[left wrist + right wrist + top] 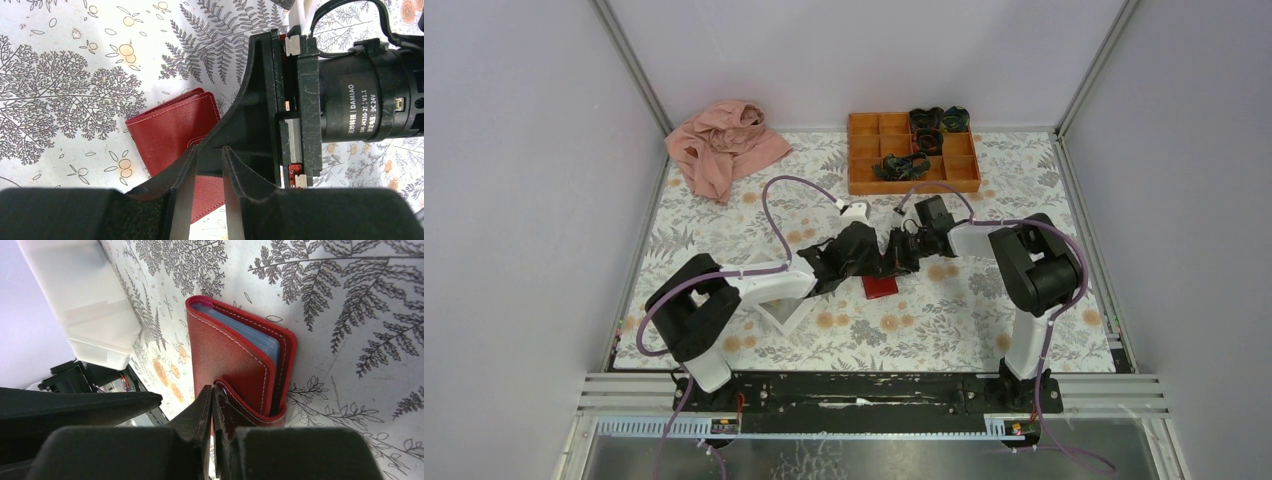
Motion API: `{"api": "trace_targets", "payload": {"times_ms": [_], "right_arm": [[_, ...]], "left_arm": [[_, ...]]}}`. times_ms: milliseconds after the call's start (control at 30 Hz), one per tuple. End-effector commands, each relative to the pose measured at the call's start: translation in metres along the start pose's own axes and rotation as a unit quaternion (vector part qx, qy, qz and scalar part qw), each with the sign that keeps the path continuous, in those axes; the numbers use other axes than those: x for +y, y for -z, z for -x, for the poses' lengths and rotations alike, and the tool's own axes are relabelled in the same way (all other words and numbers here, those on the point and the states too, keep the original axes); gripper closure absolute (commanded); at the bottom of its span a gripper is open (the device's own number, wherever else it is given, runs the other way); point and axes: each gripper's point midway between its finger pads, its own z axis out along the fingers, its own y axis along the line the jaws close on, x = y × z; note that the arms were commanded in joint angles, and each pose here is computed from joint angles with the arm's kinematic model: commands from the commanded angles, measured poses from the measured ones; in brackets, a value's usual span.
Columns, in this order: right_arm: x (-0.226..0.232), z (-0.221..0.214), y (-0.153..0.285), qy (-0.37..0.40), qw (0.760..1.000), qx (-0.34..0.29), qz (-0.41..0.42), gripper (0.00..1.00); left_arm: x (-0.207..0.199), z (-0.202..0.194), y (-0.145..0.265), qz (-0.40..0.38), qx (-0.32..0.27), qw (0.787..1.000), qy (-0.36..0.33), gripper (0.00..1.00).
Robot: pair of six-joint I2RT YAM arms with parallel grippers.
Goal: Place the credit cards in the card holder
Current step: Close the card holder at the center of the board.
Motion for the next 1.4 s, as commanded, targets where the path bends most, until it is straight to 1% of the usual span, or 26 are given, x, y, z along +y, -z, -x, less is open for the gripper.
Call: {"api": "trace_targets", "payload": {"times_ms": [0,300,400,567,667,767,867,1000,1100,1200,1300,1367], "right_arm": [[-0.050,-0.020,-0.014,-0.036,0.997,0.014,-0.069,0.91],[-0.058,-0.026,-0.011,-0.050,0.997,0.016,-0.062,0.91],[-0.060,-0.027,-0.010,-0.054,0.997,0.016,-0.061,0.91],[-0.061,-0.027,-0.010,-0.056,0.997,0.016,-0.058,0.91],[-0.062,-0.027,-0.010,-0.057,0.997,0.017,-0.058,0.91],[-0.061,-0.027,-0.010,-0.058,0.997,0.017,-0.057,0.91],[-0.062,-0.027,-0.010,-0.058,0.997,0.018,-0.057,0.91],[-0.062,-0.028,-0.011,-0.059,0.996,0.020,-0.056,0.91],[-0.063,-0.029,-0.011,-0.061,0.996,0.021,-0.057,0.91],[-0.064,-0.030,-0.012,-0.062,0.996,0.022,-0.058,0.91],[-0.065,-0.031,-0.013,-0.064,0.996,0.024,-0.057,0.91],[-0.065,-0.031,-0.013,-0.066,0.996,0.025,-0.056,0.91]], "left_arm": [[-0.007,0.001,-0.002,-0.010,0.005,1.000,-0.015,0.68],[-0.016,-0.005,-0.001,-0.022,0.015,0.999,-0.034,0.69],[-0.024,0.003,0.004,-0.028,0.005,0.999,-0.042,0.71],[-0.038,0.027,0.021,-0.041,-0.022,0.998,-0.042,0.79],[-0.040,0.039,0.032,-0.042,-0.037,0.998,-0.040,0.91],[-0.037,0.045,0.043,-0.034,-0.045,0.998,-0.035,1.00],[-0.030,0.042,0.048,-0.028,-0.048,0.998,-0.027,1.00],[-0.028,0.025,0.038,-0.035,-0.025,0.999,-0.024,1.00],[-0.027,0.003,0.020,-0.034,0.008,0.999,-0.020,1.00],[-0.026,-0.031,-0.002,-0.032,0.055,0.998,-0.023,1.00],[-0.012,-0.074,-0.024,-0.007,0.110,0.993,-0.031,1.00],[-0.003,-0.084,-0.027,0.006,0.121,0.992,-0.029,1.00]]}}
